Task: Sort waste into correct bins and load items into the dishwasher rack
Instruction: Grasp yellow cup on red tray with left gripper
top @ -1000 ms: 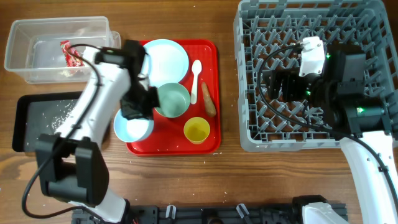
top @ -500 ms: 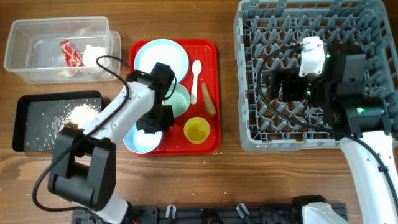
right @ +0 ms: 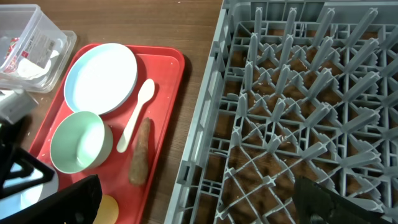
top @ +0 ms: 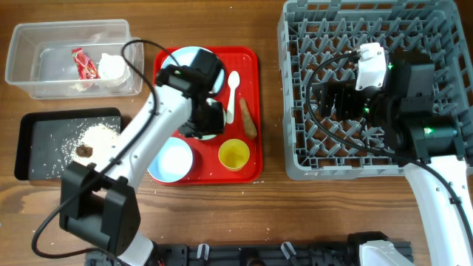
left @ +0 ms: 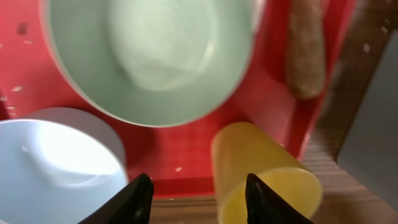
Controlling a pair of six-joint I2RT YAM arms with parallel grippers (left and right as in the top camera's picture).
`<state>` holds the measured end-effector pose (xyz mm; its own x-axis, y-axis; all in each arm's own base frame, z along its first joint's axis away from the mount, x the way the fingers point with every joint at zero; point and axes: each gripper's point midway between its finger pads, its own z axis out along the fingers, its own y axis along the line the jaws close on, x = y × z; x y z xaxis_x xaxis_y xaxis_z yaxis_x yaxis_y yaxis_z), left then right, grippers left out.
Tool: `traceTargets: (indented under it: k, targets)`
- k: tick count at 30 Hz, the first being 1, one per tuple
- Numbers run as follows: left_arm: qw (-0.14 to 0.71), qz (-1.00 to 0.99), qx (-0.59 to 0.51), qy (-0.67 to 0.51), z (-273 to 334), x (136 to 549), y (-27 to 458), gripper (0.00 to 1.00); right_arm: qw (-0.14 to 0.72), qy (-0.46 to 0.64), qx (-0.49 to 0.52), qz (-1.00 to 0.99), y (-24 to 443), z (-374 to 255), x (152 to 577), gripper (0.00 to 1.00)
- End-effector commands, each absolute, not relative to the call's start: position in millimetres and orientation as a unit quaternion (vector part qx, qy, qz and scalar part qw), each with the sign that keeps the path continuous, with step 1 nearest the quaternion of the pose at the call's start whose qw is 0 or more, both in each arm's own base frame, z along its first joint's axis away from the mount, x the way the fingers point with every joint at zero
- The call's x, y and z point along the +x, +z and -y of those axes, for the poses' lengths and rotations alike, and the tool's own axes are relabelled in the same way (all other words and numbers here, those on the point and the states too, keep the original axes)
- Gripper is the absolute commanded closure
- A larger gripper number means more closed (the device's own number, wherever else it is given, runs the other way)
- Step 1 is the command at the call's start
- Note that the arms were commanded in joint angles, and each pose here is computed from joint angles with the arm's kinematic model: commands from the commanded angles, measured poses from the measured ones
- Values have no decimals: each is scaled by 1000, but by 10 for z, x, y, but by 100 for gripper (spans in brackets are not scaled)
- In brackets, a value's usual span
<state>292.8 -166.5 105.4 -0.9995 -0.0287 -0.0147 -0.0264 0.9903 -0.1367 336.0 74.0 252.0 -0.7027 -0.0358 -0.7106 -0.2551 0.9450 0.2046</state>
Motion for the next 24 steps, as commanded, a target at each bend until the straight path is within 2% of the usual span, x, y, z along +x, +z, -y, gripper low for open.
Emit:
traceTargets:
  k: [1, 12, 17, 21, 24]
  targets:
    - [-3, -997, 27, -76, 1851, 2791, 1007, 54, 380, 152, -81, -909, 2566, -762, 3382, 0]
    - [-19, -997, 38, -64, 1847, 2651, 828, 59, 375, 152, -80, -911, 2530, -762, 3388, 0]
    - [-22, -997, 38, -62, 1835, 2607, 707, 69, 359, 152, -78, -917, 2430, -766, 3419, 0]
    - [-14, -997, 38, -67, 1856, 2641, 679, 83, 348, 153, -76, -922, 2367, -766, 3418, 0]
    - [-6, -997, 41, -71, 1890, 2668, 665, 85, 348, 153, -76, -922, 2368, -766, 3419, 0]
